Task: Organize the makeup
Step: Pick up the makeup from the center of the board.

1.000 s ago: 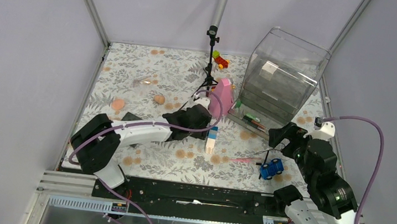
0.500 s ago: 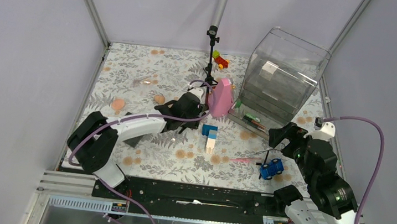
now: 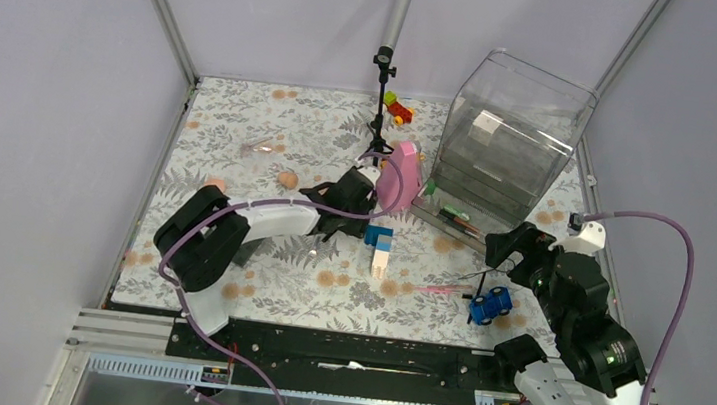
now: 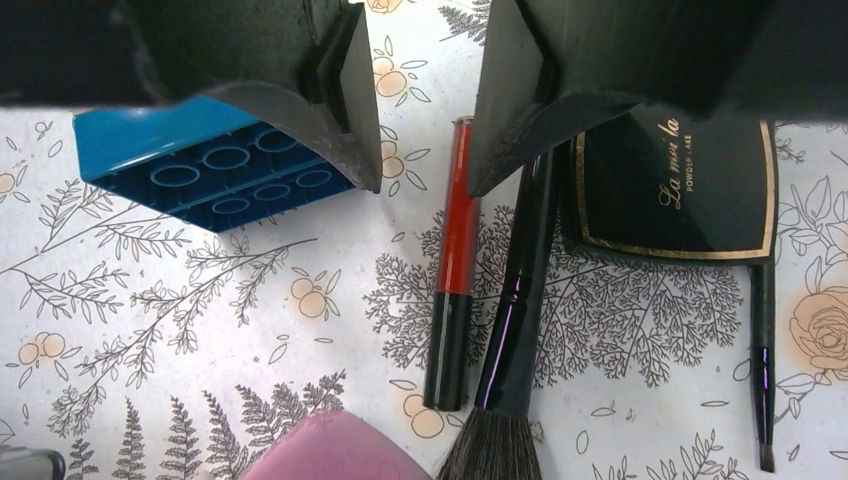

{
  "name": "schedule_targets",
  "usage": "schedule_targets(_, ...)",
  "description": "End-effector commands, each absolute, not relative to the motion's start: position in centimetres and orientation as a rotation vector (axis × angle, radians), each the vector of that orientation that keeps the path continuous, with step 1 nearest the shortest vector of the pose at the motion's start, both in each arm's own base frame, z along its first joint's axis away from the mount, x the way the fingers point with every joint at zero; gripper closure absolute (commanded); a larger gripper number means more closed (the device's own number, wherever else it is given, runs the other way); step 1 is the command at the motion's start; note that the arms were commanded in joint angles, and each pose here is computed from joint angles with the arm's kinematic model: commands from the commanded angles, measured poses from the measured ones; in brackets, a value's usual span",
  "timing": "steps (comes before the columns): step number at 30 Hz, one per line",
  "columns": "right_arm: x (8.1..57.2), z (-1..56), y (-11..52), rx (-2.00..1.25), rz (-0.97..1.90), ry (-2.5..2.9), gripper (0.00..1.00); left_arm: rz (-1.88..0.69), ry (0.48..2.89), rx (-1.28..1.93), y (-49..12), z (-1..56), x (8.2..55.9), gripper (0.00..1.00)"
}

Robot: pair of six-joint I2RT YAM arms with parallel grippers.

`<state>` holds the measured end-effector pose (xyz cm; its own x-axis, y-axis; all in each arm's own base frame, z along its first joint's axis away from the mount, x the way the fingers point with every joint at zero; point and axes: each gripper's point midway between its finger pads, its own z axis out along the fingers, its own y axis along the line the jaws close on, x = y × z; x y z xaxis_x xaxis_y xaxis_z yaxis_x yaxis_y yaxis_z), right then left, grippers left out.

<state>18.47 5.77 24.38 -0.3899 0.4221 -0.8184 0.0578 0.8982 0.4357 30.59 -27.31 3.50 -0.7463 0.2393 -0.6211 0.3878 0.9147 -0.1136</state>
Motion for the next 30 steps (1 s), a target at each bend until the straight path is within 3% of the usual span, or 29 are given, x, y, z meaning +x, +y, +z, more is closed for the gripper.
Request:
schedule_targets(1, 18.4, 26.0, 5.8, 0.361, 0.438, 1.902, 0.0, -0.327, 2.367, 0.425, -28.4, 5.2, 32.9, 0.58)
schedule_targets(11, 18.5, 25.8, 5.8, 0.357, 0.433, 1.907, 0.01, -0.31, 2.397, 0.43, -28.2, 3.8, 33.2, 0.58)
schedule_targets(18, 18.5, 25.8, 5.7, 0.358, 0.43, 1.904, 0.0, -0.303, 2.446, 0.474, -28.3, 2.0, 32.7, 0.65)
schedule_targets(24, 18.4, 25.8, 5.7, 0.36, 0.432, 1.9, 0.0, -0.278, 2.459, 0.488, -27.9, 1.8, 32.6, 0.86)
schedule_targets(30, 18.3, 26.0, 5.7, 0.359, 0.438, 1.897, 0.01, -0.2, 2.436, 0.443, -26.8, 3.9, 33.2, 0.98)
